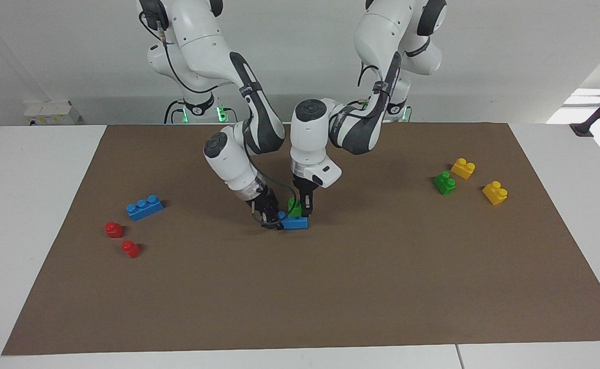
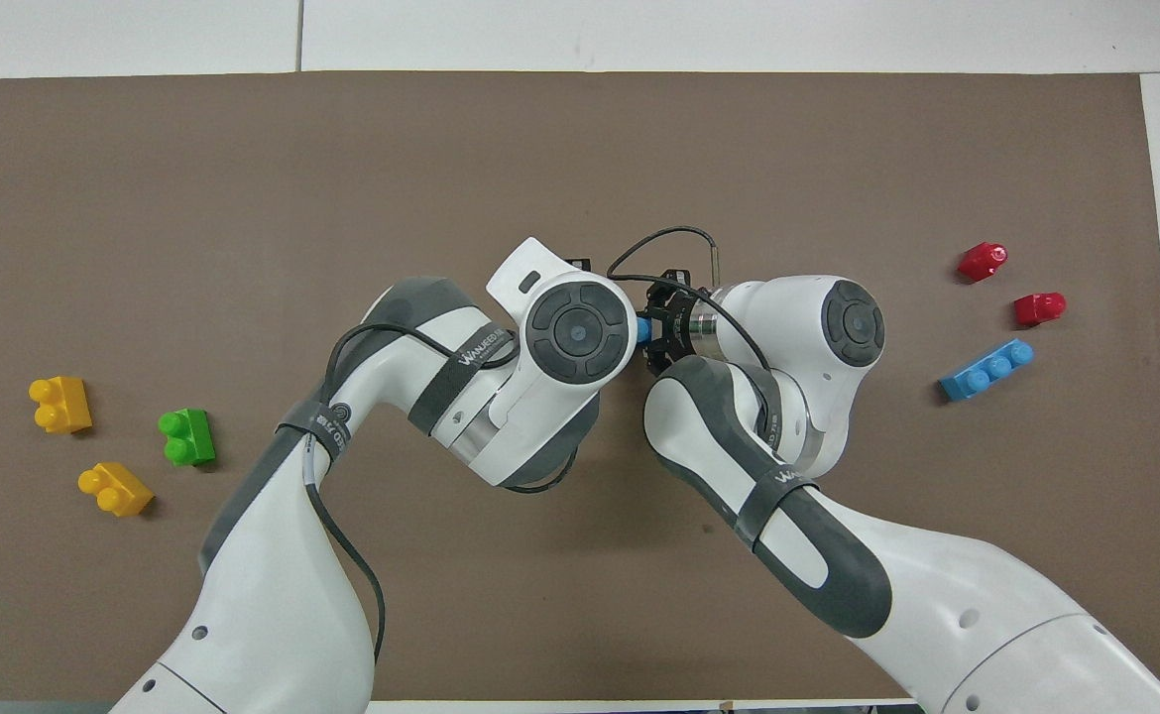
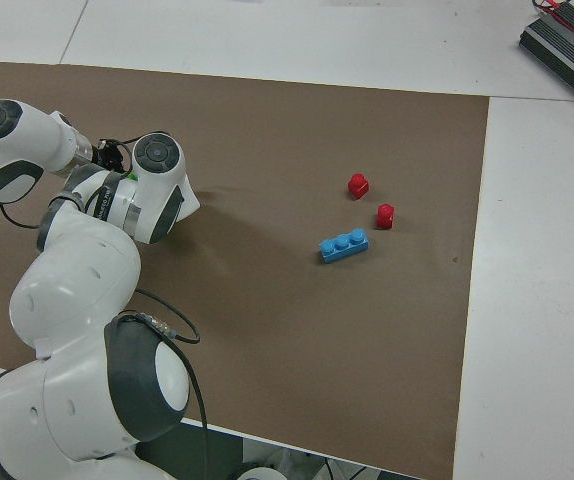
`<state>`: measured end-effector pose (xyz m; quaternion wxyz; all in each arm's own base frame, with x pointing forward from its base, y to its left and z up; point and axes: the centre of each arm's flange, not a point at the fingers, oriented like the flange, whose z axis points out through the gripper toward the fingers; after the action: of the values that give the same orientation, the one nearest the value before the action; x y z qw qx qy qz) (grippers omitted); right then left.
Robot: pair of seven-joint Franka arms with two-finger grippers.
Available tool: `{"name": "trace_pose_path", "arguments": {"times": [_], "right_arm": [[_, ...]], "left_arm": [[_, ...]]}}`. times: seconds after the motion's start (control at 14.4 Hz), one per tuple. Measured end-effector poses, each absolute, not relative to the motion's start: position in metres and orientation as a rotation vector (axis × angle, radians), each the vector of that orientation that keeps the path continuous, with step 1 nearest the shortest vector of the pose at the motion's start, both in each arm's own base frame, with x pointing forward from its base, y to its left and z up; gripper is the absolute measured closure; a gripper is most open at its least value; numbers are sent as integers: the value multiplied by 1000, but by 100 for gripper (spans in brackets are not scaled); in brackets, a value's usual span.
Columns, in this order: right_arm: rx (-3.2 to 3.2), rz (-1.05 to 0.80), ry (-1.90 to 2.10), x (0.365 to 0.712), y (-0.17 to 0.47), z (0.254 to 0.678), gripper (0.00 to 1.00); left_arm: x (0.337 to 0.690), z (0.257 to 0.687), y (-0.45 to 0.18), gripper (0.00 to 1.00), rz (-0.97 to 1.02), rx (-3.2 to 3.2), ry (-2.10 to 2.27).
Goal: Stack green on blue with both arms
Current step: 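Press the green brick onto the blue brick held by the right gripper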
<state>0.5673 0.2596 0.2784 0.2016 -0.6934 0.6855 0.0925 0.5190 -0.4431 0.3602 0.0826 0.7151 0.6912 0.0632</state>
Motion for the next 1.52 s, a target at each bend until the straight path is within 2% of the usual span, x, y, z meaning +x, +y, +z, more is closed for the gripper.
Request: {"name": "trace_pose_path", "arguments": {"times": [1.04, 1.11, 1.18, 1.25, 1.31, 1.52], "right_arm": [[-1936, 249, 1912, 566, 260, 278, 66], [-1936, 249, 1912, 566, 260, 278, 66], [-1936, 249, 1912, 566, 260, 278, 66], [-1935, 249, 1912, 566, 260, 278, 66], [-1935, 249, 1912, 566, 260, 278, 66], [-1935, 248, 1912, 566, 260, 278, 66]], "left_arm": [[510, 341, -450, 66, 218, 2147, 2066], [508, 339, -449, 60, 224, 2157, 2065], [508, 338, -448, 60, 233, 2162, 2061], [508, 336, -448, 56, 236, 2166, 2063], [507, 334, -447, 47, 235, 2171, 2066], [507, 332, -445, 11, 236, 2173, 2070]]}}
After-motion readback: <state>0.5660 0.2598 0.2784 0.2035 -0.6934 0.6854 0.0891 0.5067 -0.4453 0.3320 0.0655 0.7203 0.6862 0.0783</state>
